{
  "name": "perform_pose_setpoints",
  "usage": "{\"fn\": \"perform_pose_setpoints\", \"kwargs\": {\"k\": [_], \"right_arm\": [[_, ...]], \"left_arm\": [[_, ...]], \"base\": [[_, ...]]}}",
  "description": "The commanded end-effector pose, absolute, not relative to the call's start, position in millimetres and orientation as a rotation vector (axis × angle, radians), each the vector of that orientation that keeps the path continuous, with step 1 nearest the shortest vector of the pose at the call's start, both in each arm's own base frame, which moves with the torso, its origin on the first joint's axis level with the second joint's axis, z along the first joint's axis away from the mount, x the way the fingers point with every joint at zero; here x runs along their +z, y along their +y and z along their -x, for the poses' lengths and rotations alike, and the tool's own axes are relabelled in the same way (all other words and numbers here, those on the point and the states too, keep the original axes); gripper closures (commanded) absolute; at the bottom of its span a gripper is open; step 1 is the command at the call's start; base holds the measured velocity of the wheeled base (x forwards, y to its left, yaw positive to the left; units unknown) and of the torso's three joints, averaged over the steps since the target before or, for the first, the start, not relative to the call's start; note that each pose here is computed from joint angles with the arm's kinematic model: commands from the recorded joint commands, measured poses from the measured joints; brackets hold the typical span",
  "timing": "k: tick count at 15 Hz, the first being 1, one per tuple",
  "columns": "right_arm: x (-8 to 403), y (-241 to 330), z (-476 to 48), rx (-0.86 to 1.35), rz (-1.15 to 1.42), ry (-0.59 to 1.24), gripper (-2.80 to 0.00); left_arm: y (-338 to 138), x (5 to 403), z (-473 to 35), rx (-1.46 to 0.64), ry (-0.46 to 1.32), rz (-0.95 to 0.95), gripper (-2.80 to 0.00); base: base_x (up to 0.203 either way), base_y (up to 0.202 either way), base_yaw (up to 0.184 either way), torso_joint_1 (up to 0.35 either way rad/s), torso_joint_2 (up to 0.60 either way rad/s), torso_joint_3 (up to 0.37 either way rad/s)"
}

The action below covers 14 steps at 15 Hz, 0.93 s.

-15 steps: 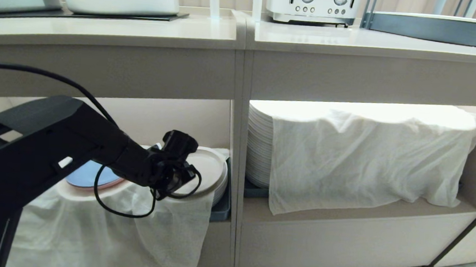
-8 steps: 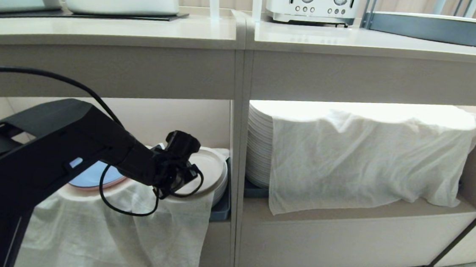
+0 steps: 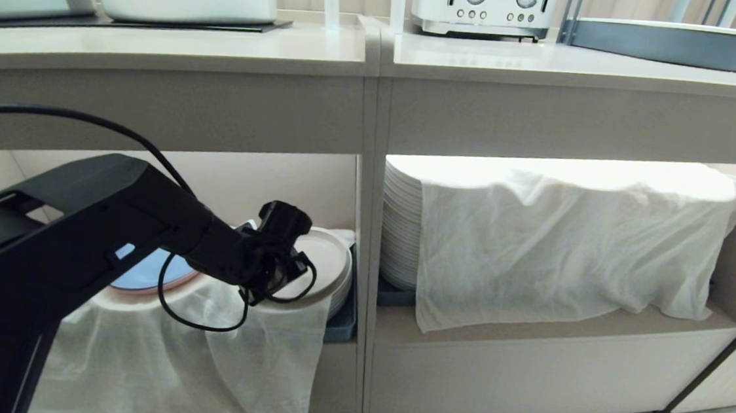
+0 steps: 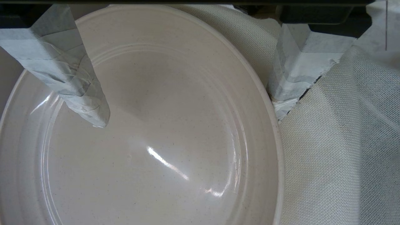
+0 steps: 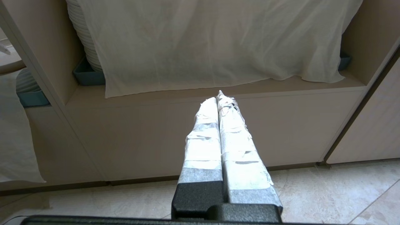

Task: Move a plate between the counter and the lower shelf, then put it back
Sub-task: Pick up the plate in the cupboard

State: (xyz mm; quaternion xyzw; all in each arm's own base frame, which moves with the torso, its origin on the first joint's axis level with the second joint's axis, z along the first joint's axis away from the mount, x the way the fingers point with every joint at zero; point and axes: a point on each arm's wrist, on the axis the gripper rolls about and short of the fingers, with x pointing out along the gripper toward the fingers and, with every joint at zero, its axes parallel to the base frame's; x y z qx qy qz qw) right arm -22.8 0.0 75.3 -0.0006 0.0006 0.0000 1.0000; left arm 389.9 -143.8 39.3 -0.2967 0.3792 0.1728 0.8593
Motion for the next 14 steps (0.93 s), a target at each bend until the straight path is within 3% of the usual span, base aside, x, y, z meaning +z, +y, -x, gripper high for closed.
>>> {"fn": "perform_pose_setpoints", "kwargs": {"k": [1, 14], "right_arm": [[75.4, 0.0, 22.8, 0.000, 0.002, 0.001, 0.00], [75.3, 0.0, 22.8, 0.000, 0.002, 0.002, 0.00]], "left_arm": [[-144.1, 42.4, -390.4, 0.363, 0.788, 0.631, -2.80], [-145.3, 34.5, -394.9, 0.386, 0.806, 0.607, -2.80]], "base": [[0.000, 0.000, 0.000, 0.000, 0.00, 0.000], [0.000, 0.000, 0.000, 0.000, 0.00, 0.000]]}}
